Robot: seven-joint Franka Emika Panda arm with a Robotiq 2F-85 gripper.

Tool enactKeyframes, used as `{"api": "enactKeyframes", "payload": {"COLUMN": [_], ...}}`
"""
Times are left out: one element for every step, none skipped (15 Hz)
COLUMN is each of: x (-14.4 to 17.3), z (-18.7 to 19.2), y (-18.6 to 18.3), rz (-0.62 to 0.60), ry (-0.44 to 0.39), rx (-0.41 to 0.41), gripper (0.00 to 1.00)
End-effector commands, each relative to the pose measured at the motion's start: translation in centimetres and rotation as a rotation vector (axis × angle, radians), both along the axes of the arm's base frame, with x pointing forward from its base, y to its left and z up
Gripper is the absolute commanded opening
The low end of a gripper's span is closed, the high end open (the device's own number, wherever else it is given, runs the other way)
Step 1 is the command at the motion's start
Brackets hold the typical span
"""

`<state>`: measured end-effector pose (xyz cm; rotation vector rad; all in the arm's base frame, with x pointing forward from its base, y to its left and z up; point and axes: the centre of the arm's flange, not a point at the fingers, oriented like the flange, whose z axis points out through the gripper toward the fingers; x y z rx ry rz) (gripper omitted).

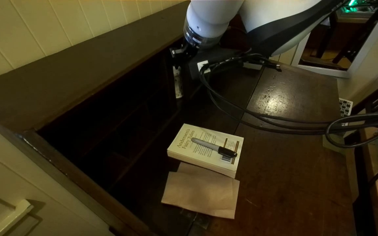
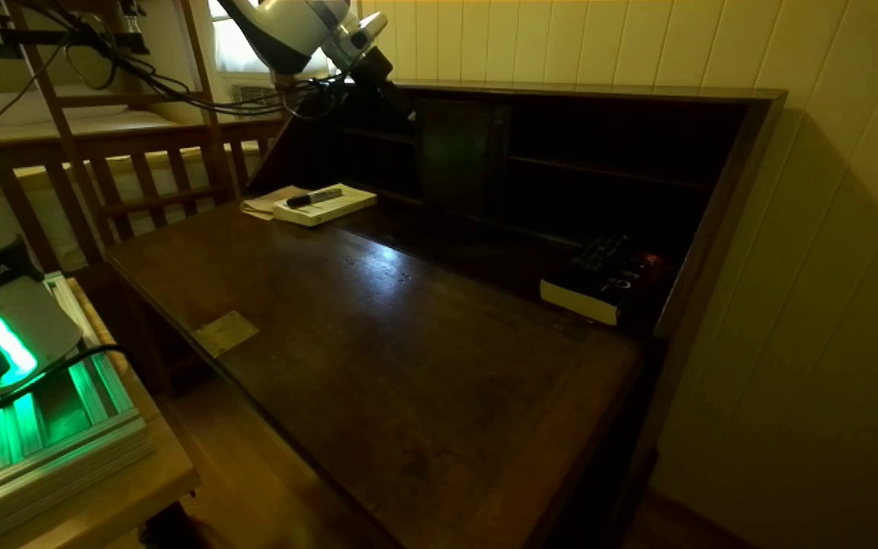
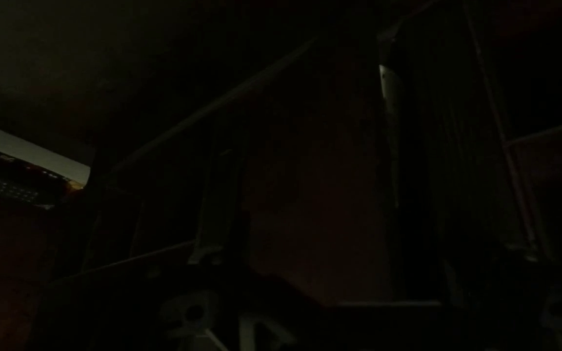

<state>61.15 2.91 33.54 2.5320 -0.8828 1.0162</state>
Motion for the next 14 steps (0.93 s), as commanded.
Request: {"api": "enactKeyframes", "payload": {"x": [0.72, 0.75, 0.76, 0.80, 0.80, 0.68, 0.60, 0.59, 0.53, 0.44, 0.38, 0.40, 0.38, 0.33], "z": [-0.39, -0.35, -0.33, -0.33, -0.38, -0.28, -0.15, -0.09, -0.08, -0.03, 0.04, 0.10, 0.10, 0.09], "y": [0.26, 0.28, 0.28, 0.28, 0.24, 0.26, 0.31, 0.33, 0.31, 0.25, 0.15, 0.02, -0.08, -0.17], "rz": [-0.018, -0.022, -0.026, -0.027, -0.029, -0.037, -0.032, -0.033, -0.036, -0.038, -0.044, -0.053, -0.060, -0.067], "ry": [-0.064, -0.073, -0.080, -0.085, -0.088, -0.088, -0.090, -0.091, -0.087, -0.081, -0.073, -0.069, -0.065, -0.059], "rx": [-0.009, -0.009, -0.008, -0.009, -0.011, -0.016, -0.013, -0.017, -0.025, -0.032, -0.039, -0.047, -0.054, -0.063], "gripper": [1.00, 1.00, 1.00, 1.00, 1.00, 1.00, 1.00, 1.00, 1.00, 1.00, 1.00, 1.00, 1.00, 1.00]}}
